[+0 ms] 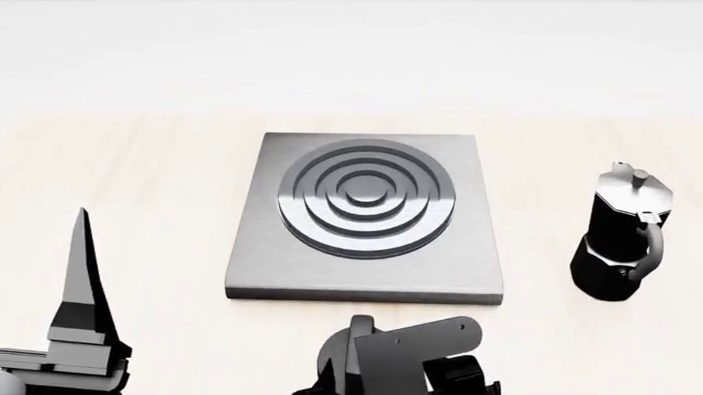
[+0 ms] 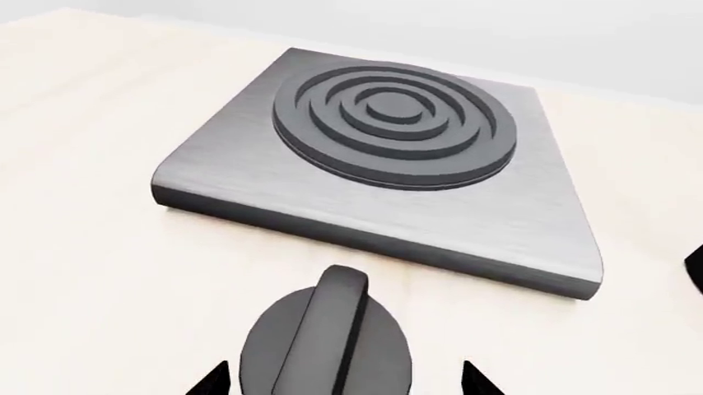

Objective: Turn on the stove.

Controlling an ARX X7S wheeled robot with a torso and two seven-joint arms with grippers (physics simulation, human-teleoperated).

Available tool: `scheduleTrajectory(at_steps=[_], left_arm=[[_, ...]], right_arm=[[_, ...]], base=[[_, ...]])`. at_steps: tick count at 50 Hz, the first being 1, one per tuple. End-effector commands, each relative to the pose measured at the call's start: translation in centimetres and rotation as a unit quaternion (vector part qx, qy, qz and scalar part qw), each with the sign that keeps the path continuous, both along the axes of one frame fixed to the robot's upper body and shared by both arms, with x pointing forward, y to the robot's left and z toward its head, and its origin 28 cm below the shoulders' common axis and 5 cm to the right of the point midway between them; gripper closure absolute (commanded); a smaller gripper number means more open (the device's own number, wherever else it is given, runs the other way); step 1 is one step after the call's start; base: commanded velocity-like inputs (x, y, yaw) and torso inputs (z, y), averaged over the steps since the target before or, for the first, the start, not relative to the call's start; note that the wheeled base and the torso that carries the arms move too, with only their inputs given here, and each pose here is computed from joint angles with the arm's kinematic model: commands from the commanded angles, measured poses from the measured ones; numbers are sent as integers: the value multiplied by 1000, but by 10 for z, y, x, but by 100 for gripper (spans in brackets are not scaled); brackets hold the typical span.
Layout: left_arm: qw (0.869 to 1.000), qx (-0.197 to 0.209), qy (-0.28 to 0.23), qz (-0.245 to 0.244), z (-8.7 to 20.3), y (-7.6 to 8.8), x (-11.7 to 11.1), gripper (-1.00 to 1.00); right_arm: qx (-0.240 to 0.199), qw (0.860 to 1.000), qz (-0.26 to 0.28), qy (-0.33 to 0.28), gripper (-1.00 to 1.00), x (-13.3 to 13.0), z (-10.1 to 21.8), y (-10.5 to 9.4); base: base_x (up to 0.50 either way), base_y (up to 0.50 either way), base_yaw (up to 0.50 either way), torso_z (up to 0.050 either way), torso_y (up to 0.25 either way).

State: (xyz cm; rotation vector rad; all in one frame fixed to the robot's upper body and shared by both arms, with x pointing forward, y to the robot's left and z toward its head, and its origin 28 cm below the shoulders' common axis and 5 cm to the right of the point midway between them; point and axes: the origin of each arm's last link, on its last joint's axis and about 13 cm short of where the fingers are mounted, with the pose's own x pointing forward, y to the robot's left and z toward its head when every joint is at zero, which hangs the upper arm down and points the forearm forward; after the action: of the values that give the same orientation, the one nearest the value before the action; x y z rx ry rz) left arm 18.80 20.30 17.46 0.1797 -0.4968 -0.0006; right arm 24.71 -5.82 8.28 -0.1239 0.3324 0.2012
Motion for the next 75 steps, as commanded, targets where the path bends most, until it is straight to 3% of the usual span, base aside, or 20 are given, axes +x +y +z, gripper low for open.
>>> scheduleTrajectory(at_steps=[1, 75], left_arm=[[1000, 0, 0, 0, 0, 0, 0, -100], [1000, 1, 1, 0, 0, 0, 0, -100]], right_arm=[[-1, 1000, 1, 9, -100, 6, -3, 0], [-7, 999, -9, 45, -100, 20, -28, -5]], base=[[0, 0, 0, 0, 0], [0, 0, 0, 0, 0]])
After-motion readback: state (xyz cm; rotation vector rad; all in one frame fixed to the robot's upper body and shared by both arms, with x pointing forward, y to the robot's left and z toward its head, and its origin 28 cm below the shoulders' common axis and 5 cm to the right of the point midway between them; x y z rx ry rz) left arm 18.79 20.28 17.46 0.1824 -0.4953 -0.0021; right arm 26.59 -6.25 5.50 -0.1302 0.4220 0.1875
